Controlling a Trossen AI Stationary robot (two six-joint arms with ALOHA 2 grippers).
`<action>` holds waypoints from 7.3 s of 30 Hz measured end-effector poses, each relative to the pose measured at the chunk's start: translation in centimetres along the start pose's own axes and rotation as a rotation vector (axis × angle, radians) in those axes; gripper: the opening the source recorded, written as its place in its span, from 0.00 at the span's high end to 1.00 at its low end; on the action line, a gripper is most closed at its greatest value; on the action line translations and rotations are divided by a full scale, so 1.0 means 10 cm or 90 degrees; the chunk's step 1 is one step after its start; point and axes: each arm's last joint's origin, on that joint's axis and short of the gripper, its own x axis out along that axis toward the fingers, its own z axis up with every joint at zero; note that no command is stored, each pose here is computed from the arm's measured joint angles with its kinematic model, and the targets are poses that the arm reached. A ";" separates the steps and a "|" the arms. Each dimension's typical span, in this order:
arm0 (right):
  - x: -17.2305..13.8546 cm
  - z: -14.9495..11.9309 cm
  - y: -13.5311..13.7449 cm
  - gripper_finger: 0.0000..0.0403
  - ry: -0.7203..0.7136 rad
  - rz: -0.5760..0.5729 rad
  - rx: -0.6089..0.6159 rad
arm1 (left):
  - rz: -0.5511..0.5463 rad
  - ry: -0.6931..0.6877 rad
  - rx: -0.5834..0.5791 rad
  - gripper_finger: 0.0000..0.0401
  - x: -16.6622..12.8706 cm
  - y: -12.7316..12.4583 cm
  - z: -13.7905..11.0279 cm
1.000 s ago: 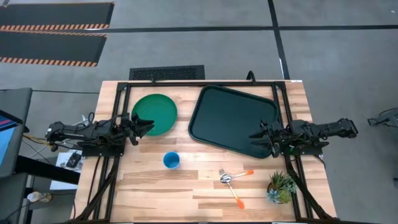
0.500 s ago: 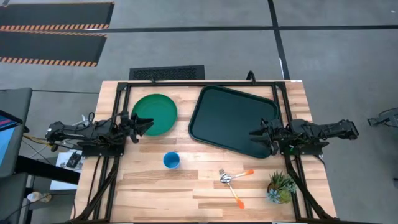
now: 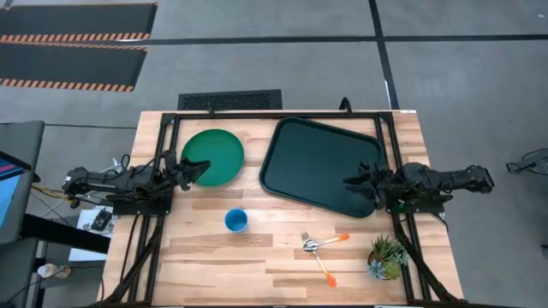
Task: Pick and place plate/cup/fork/spoon on tray
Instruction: Put the green plate on the black tray
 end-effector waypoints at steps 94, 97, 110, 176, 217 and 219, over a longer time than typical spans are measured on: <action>0.26 0.35 -0.01 0.35 -0.175 -0.287 0.120 | 0.767 0.677 0.109 0.31 1.18 1.40 1.32; 0.26 0.35 -0.01 0.35 -0.175 -0.287 0.120 | 0.766 0.680 0.114 0.33 1.18 1.40 1.31; 0.26 0.35 -0.01 0.35 -0.175 -0.287 0.120 | 0.770 0.684 0.113 0.81 1.17 1.40 1.30; 1.87 1.01 -0.80 0.42 0.019 -0.473 0.057 | 0.480 0.395 0.186 1.00 1.93 -0.56 1.79; 1.50 0.43 -0.78 1.00 0.327 -0.656 0.289 | 0.522 0.406 0.313 0.30 1.94 -0.62 1.70; 1.47 0.52 -0.82 1.00 0.311 -0.652 0.288 | 0.523 0.404 0.311 0.30 1.94 -0.62 1.70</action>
